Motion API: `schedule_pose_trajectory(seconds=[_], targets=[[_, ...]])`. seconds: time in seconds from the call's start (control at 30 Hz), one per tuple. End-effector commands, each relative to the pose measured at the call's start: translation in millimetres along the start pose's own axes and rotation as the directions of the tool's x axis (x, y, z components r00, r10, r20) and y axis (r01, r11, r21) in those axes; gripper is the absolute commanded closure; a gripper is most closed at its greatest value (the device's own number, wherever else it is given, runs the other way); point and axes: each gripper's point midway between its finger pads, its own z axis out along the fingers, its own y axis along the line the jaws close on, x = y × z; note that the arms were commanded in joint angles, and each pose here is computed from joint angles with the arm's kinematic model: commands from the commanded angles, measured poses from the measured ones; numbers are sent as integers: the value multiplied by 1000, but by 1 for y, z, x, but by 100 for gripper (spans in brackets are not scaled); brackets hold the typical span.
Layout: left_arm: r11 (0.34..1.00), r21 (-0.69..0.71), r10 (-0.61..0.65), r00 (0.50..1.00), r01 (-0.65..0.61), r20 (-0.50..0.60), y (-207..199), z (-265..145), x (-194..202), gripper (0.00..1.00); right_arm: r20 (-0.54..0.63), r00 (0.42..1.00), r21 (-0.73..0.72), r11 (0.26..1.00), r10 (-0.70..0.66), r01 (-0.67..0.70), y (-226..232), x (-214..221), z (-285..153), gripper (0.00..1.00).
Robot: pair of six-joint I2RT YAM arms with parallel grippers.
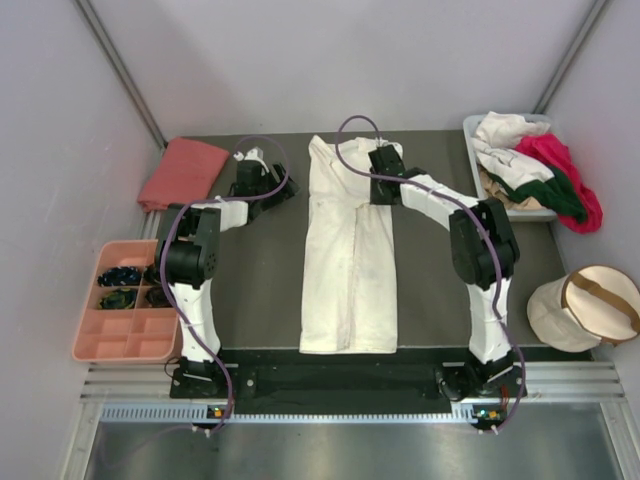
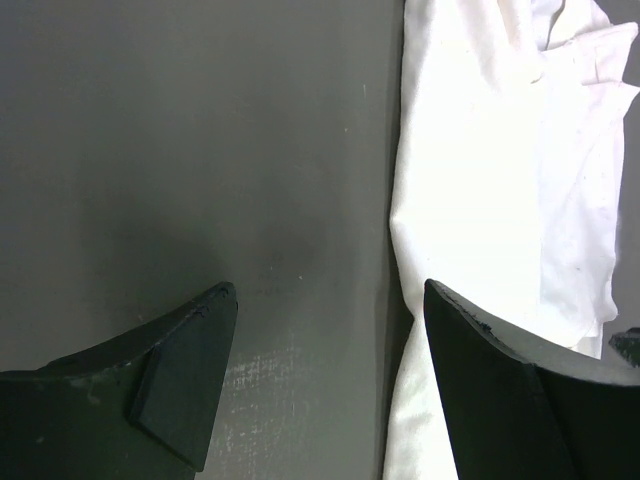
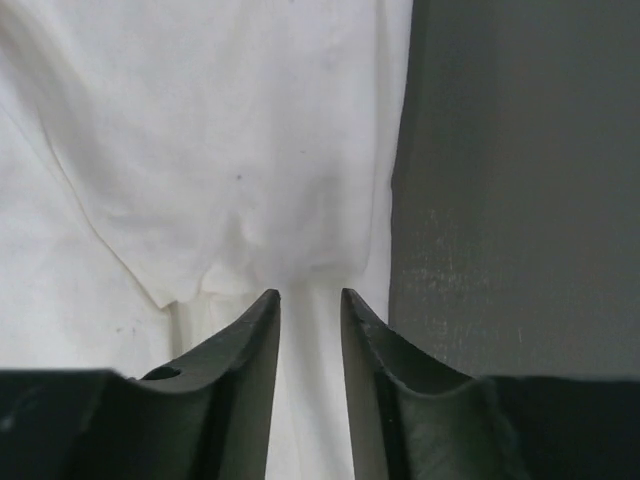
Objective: Fold and stack the t-shirts
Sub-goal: Grab the bottom of the folded rectangular tshirt with both arms
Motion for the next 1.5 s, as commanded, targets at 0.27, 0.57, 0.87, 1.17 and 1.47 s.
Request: schedule_pose_trajectory(seconds=[0.27, 0.57, 0.87, 1.17, 1.47], targets=[[1000, 5, -5, 1000, 6, -11, -1, 3, 2, 20, 213, 974, 19, 997, 71, -77, -22, -58, -61, 41], [992, 121, 25, 1000, -25, 4, -35, 20, -27, 19, 238, 960, 33, 987, 145, -157, -54, -86, -40, 38], [974, 203, 101, 995, -102, 14, -59, 53, -54, 18, 174, 973, -75, 988, 150, -139, -47, -79, -16, 36], [980, 187, 73, 997, -64, -39, -51, 40, -31, 19, 153, 965, -119, 973, 215, -198, -48, -69, -37, 35], [999, -4, 41, 995, -41, -89, -44, -39, 40, 19, 45, 951, -169, 940, 307, -296, -45, 15, -94, 34]])
